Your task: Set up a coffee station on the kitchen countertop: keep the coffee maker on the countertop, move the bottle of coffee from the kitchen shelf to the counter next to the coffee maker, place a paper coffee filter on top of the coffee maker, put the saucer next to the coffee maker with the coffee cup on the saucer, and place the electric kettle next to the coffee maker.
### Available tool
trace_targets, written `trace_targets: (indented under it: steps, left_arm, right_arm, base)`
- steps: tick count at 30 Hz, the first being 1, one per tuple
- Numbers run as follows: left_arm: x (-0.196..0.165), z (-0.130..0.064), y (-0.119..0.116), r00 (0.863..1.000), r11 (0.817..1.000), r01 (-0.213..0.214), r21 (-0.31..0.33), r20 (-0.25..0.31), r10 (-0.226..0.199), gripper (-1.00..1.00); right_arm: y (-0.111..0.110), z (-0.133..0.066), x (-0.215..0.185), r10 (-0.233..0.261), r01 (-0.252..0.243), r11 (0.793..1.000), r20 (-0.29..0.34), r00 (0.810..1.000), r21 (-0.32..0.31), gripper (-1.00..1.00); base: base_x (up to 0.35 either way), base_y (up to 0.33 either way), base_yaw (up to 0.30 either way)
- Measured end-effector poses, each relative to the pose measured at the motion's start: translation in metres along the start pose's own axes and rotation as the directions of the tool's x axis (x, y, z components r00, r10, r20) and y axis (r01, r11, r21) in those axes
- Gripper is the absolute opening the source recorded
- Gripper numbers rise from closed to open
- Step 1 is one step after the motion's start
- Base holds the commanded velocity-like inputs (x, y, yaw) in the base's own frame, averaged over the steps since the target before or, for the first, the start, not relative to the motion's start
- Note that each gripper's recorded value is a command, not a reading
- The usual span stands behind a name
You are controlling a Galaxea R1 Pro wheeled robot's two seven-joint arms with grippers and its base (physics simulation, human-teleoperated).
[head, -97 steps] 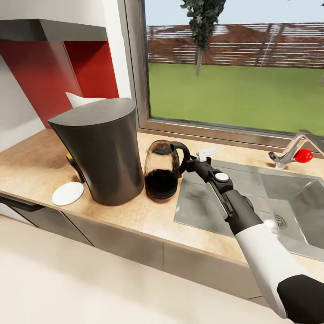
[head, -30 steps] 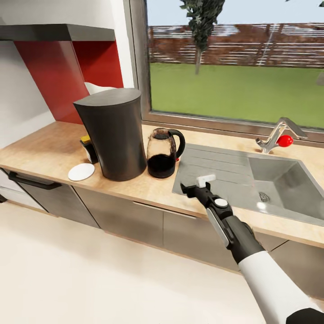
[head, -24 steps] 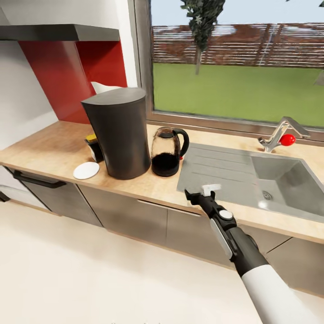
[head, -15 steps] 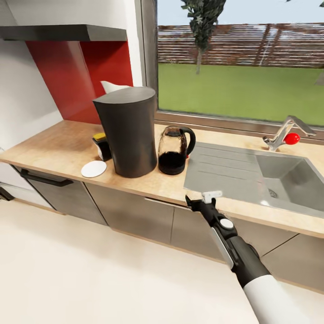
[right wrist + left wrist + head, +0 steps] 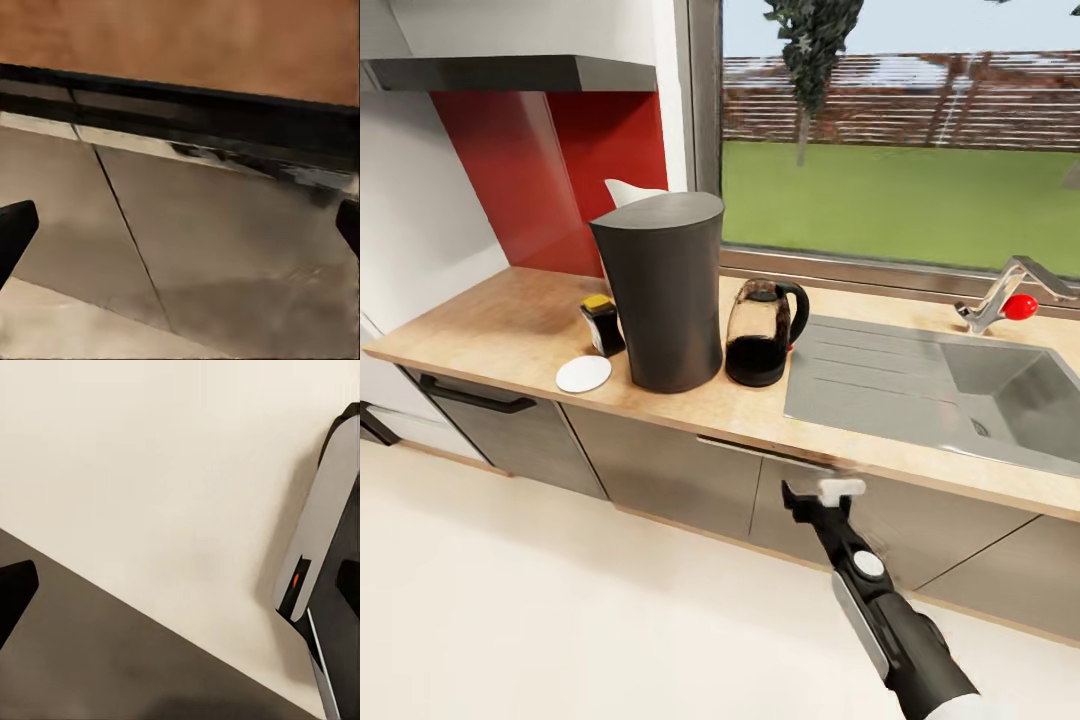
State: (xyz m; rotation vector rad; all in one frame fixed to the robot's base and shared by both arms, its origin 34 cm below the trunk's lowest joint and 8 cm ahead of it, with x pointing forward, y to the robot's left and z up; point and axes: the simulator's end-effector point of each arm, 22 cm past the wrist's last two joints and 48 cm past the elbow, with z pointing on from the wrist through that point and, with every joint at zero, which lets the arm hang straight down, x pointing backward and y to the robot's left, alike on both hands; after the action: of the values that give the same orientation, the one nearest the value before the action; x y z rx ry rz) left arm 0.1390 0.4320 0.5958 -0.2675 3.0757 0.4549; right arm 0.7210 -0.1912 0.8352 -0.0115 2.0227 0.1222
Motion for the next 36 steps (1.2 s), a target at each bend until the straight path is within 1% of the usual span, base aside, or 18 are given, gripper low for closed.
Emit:
trace_targets:
  steps: [1, 4, 6, 8, 9, 11, 13, 15, 17, 18, 21, 26, 27, 28, 30, 32, 33, 36]
  left_arm:
    - [-0.005, 0.000, -0.005, 1.000, 1.000, 0.002, 0.008, 0.010, -0.002, 1.00]
    - [-0.010, 0.000, -0.009, 1.000, 1.000, 0.004, 0.013, 0.018, -0.004, 1.00]
    - [-0.012, 0.001, -0.011, 1.000, 1.000, 0.005, 0.016, 0.022, -0.006, 1.00]
    - [-0.013, 0.001, -0.012, 1.000, 1.000, 0.007, 0.018, 0.025, -0.007, 1.00]
    - [-0.013, 0.001, -0.013, 1.000, 1.000, 0.007, 0.019, 0.025, -0.007, 1.00]
    - [-0.013, 0.001, -0.013, 1.000, 1.000, 0.007, 0.019, 0.025, -0.008, 1.00]
    - [-0.013, 0.000, -0.014, 1.000, 1.000, 0.007, 0.024, 0.025, -0.007, 1.00]
    - [-0.013, 0.000, -0.015, 1.000, 1.000, -0.001, 0.028, 0.024, 0.000, 1.00]
    - [-0.012, 0.000, -0.018, 1.000, 0.999, -0.019, 0.035, 0.024, 0.018, 1.00]
    - [-0.012, 0.000, -0.019, 0.999, 0.999, -0.025, 0.037, 0.023, 0.024, 1.00]
    - [-0.010, 0.000, -0.023, 0.998, 0.997, -0.055, 0.048, 0.023, 0.054, 1.00]
    - [-0.008, 0.000, -0.026, 0.997, 0.995, -0.078, 0.057, 0.020, 0.077, 1.00]
    - [-0.007, -0.001, -0.026, 0.997, 0.995, -0.081, 0.058, 0.017, 0.080, 1.00]
    - [-0.006, -0.001, -0.026, 0.996, 0.995, -0.083, 0.058, 0.015, 0.083, 1.00]
    - [-0.003, -0.001, -0.026, 0.996, 0.994, -0.091, 0.059, 0.010, 0.091, 1.00]
    - [0.002, -0.002, -0.026, 0.995, 0.993, -0.103, 0.063, 0.003, 0.103, 1.00]
    - [0.003, -0.002, -0.027, 0.994, 0.992, -0.106, 0.064, 0.001, 0.106, 1.00]
    - [0.009, -0.003, -0.029, 0.992, 0.990, -0.123, 0.071, -0.007, 0.124, 1.00]
  right_arm:
    - [-0.007, -0.010, 0.043, 0.003, -0.001, 1.000, -0.071, 0.997, 0.027, 1.00]
    - [-0.011, -0.025, 0.081, 0.012, -0.006, 0.999, -0.135, 0.991, 0.043, 1.00]
    - [-0.014, -0.039, 0.110, 0.041, -0.031, 0.998, -0.185, 0.982, 0.056, 1.00]
    - [-0.022, -0.056, 0.139, 0.078, -0.060, 0.995, -0.236, 0.969, 0.085, 1.00]
    - [-0.024, -0.060, 0.147, 0.083, -0.062, 0.994, -0.250, 0.965, 0.092, 1.00]
    - [-0.034, -0.074, 0.177, 0.097, -0.063, 0.991, -0.305, 0.947, 0.119, 1.00]
    - [-0.054, -0.104, 0.241, 0.112, -0.042, 0.985, -0.433, 0.894, 0.167, 1.00]
    - [-0.072, -0.127, 0.279, 0.112, -0.013, 0.981, -0.511, 0.852, 0.194, 1.00]
    - [-0.088, -0.149, 0.308, 0.109, 0.018, 0.977, -0.573, 0.812, 0.211, 1.00]
    - [-0.091, -0.154, 0.314, 0.108, 0.025, 0.977, -0.588, 0.802, 0.214, 1.00]
    - [-0.104, -0.181, 0.344, 0.103, 0.059, 0.973, -0.652, 0.751, 0.222, 1.00]
    - [-0.123, -0.205, 0.365, 0.093, 0.095, 0.970, -0.704, 0.704, 0.223, 1.00]
    - [-0.128, -0.211, 0.370, 0.090, 0.097, 0.971, -0.715, 0.693, 0.217, 1.00]
    - [-0.129, -0.214, 0.372, 0.089, 0.095, 0.973, -0.721, 0.688, 0.211, 1.00]
    - [-0.133, -0.222, 0.379, 0.086, 0.081, 0.979, -0.738, 0.670, 0.188, 1.00]
    - [-0.136, -0.235, 0.389, 0.083, 0.048, 0.988, -0.761, 0.643, 0.149, 1.00]
    - [-0.136, -0.238, 0.391, 0.084, 0.038, 0.989, -0.767, 0.636, 0.140, 1.00]
    - [-0.135, -0.256, 0.404, 0.087, 0.008, 0.993, -0.794, 0.601, 0.115, 1.00]
  base:
    - [0.000, 0.000, 0.000]
    - [0.000, 0.000, 0.000]
    - [0.000, 0.000, 0.000]
    - [0.000, 0.000, 0.000]
    - [0.000, 0.000, 0.000]
    - [0.000, 0.000, 0.000]
    - [0.000, 0.000, 0.000]
    - [0.000, 0.000, 0.000]
    - [0.000, 0.000, 0.000]
    - [0.000, 0.000, 0.000]
    - [0.000, 0.000, 0.000]
    - [0.000, 0.000, 0.000]
    - [0.000, 0.000, 0.000]
    - [0.000, 0.000, 0.000]
    - [0.000, 0.000, 0.000]
    - [0.000, 0.000, 0.000]
    - [0.000, 0.000, 0.000]
    - [0.000, 0.000, 0.000]
